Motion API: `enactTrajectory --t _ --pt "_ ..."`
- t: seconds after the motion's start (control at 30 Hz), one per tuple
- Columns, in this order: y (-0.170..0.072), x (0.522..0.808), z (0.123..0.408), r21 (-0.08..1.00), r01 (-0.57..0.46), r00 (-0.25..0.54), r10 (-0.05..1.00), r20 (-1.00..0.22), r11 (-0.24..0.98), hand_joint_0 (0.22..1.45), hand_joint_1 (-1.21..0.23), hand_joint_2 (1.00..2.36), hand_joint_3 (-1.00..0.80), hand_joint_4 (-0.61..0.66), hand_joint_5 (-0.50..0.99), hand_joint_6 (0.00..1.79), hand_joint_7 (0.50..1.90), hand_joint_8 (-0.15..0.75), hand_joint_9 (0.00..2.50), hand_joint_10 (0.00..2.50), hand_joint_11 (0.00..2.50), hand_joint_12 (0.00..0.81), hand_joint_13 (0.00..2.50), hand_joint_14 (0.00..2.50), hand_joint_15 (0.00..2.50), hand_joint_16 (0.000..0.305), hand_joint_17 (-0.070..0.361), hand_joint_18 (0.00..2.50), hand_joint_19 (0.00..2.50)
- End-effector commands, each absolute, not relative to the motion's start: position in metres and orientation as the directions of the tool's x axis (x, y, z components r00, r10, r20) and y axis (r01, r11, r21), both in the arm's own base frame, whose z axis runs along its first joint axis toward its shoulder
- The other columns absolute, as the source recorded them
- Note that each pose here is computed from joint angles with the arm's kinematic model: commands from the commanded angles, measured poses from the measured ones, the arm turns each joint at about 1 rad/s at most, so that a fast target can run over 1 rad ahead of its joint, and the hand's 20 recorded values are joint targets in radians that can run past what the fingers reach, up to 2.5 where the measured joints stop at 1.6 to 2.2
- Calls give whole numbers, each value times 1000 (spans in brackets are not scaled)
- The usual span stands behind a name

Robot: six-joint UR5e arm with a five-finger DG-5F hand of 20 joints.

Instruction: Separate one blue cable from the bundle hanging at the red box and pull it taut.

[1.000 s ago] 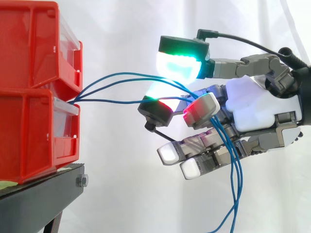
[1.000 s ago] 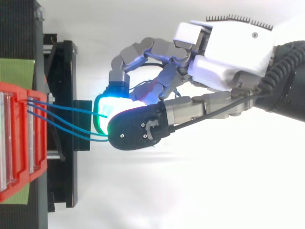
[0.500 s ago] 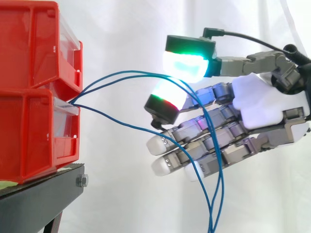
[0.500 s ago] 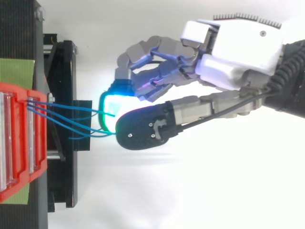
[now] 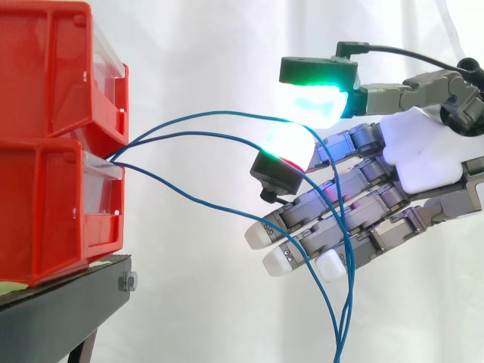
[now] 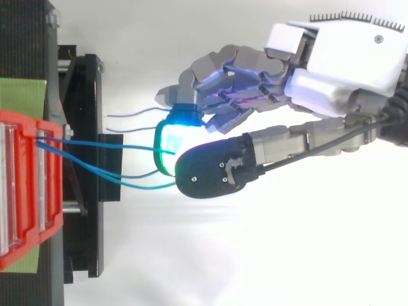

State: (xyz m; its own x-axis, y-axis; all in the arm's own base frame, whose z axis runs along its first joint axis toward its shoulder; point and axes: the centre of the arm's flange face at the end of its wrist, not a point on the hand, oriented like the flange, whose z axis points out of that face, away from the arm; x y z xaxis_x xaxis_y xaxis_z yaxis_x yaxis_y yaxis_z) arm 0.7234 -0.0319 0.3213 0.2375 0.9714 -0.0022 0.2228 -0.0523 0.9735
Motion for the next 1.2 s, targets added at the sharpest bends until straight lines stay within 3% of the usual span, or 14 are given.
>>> enactTrajectory --t 0.0,0.07,0.13,0.23,0.33,0.5,0.63,0.73,0.93,1.03,1.1,1.17 --pt "-32 723 321 973 223 237 972 -3 -52 666 -837 1019 -140 -78 -138 920 1120 188 403 0 0 312 455 6 149 43 96 520 462" --pt "-32 723 321 973 223 237 972 -3 -52 665 -830 1018 -133 -60 -139 919 1136 225 499 0 16 318 477 6 172 43 97 532 461" --pt "-31 724 321 973 224 233 972 -6 -48 667 -822 1018 -136 -47 -140 920 1139 265 648 5 201 324 501 6 187 44 99 543 460" --pt "-28 724 321 974 221 231 973 -1 -51 671 -811 1019 -142 -37 -144 928 1114 320 911 11 771 345 609 10 308 44 100 559 467" --pt "-27 724 316 976 212 230 973 -1 -48 674 -799 1019 -142 -41 -145 934 1085 332 1019 7 1095 357 657 11 368 45 101 577 474" --pt "-23 723 292 982 181 225 974 13 -55 675 -793 1020 -143 -47 -147 940 1061 334 1085 0 1258 373 780 16 504 45 101 601 490" --pt "-18 729 289 992 108 226 973 43 -68 676 -787 1020 -144 -50 -150 943 1050 332 1079 0 1259 379 949 19 690 45 102 617 506" --pt "-17 728 288 992 109 227 973 43 -69 675 -786 1021 -143 -52 -150 944 1038 335 1053 0 1246 375 1007 20 797 46 103 627 512" --pt "-14 728 288 991 113 225 974 41 -68 676 -787 1020 -143 -55 -150 945 1036 335 1014 1 1209 390 926 19 738 45 102 628 506" --pt "-13 728 288 991 113 223 974 42 -69 676 -787 1020 -144 -67 -150 946 1035 330 871 259 1166 380 866 19 726 45 101 617 519" --pt "-13 728 288 991 114 223 974 41 -67 675 -788 1019 -144 -74 -151 947 1034 324 720 630 1047 372 846 19 742 44 100 611 532" --pt "-12 727 288 991 118 222 974 40 -68 677 -787 1019 -152 -78 -152 948 1034 324 664 754 1031 370 835 18 756 44 100 609 551"
